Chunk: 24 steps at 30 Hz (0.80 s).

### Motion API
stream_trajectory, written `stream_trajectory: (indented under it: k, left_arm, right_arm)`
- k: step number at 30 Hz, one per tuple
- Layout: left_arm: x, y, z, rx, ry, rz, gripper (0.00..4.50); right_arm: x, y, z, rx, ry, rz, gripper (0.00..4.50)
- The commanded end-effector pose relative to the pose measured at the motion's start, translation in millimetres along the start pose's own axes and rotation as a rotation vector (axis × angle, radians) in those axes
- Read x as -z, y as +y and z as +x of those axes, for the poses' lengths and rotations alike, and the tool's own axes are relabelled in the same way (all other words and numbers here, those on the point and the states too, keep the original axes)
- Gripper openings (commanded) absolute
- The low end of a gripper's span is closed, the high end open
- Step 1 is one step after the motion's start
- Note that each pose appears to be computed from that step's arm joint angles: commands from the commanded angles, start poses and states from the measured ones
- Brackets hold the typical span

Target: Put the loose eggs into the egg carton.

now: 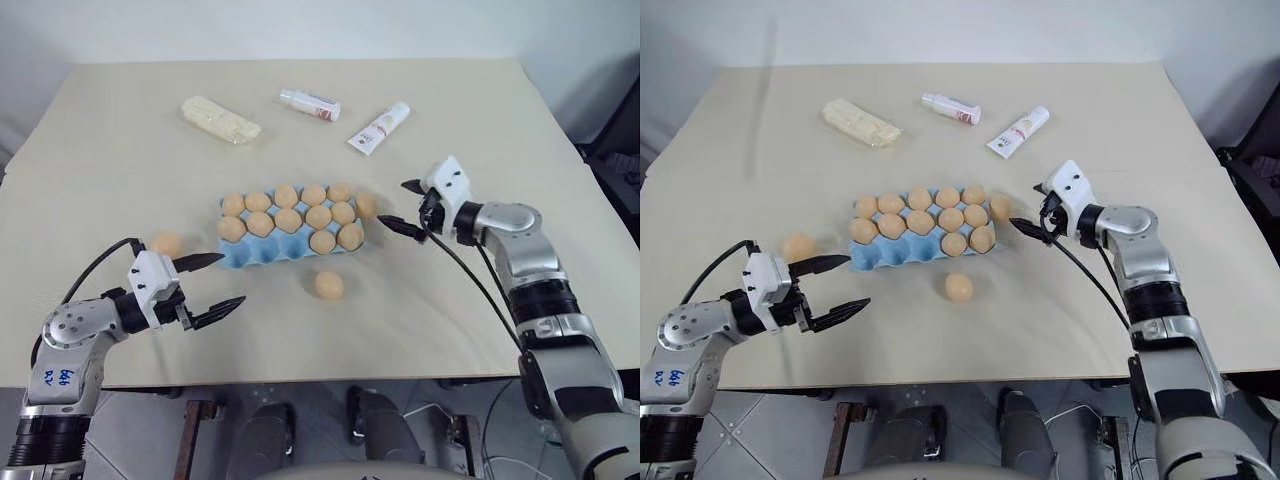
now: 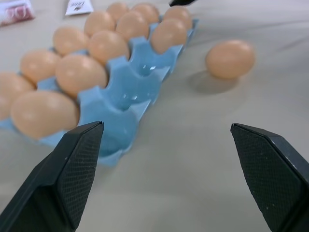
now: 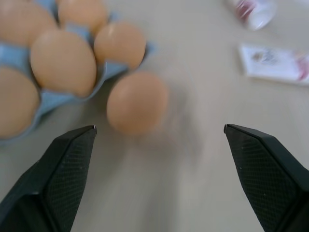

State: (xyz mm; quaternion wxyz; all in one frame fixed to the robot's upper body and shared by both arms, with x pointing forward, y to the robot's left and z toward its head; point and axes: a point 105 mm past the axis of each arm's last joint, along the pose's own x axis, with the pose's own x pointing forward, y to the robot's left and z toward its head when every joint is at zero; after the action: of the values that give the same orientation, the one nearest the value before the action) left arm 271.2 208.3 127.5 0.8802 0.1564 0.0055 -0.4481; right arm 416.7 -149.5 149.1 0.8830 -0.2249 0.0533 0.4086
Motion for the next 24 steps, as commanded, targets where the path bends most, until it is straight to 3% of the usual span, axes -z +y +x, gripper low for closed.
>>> stream_trajectory:
  k: [1, 18, 21, 24]
  left_arm:
    - [-13, 1, -7, -0.034, -0.024, 0.044, 4.50]
    - [-14, -1, -7, -0.079, -0.038, 0.027, 4.50]
    - [-14, -1, -7, -0.082, -0.037, 0.028, 4.50]
    - [-15, -1, -8, -0.088, -0.035, 0.029, 4.50]
  right_arm:
    - [-4, -2, 8, -0.055, 0.031, -0.100, 4.44]
    - [-24, 5, 47, -0.069, 0.030, -0.144, 4.44]
    - [-26, 4, 49, -0.056, 0.025, -0.136, 3.83]
    - [-28, 8, 50, -0.073, -0.004, -0.134, 2.75]
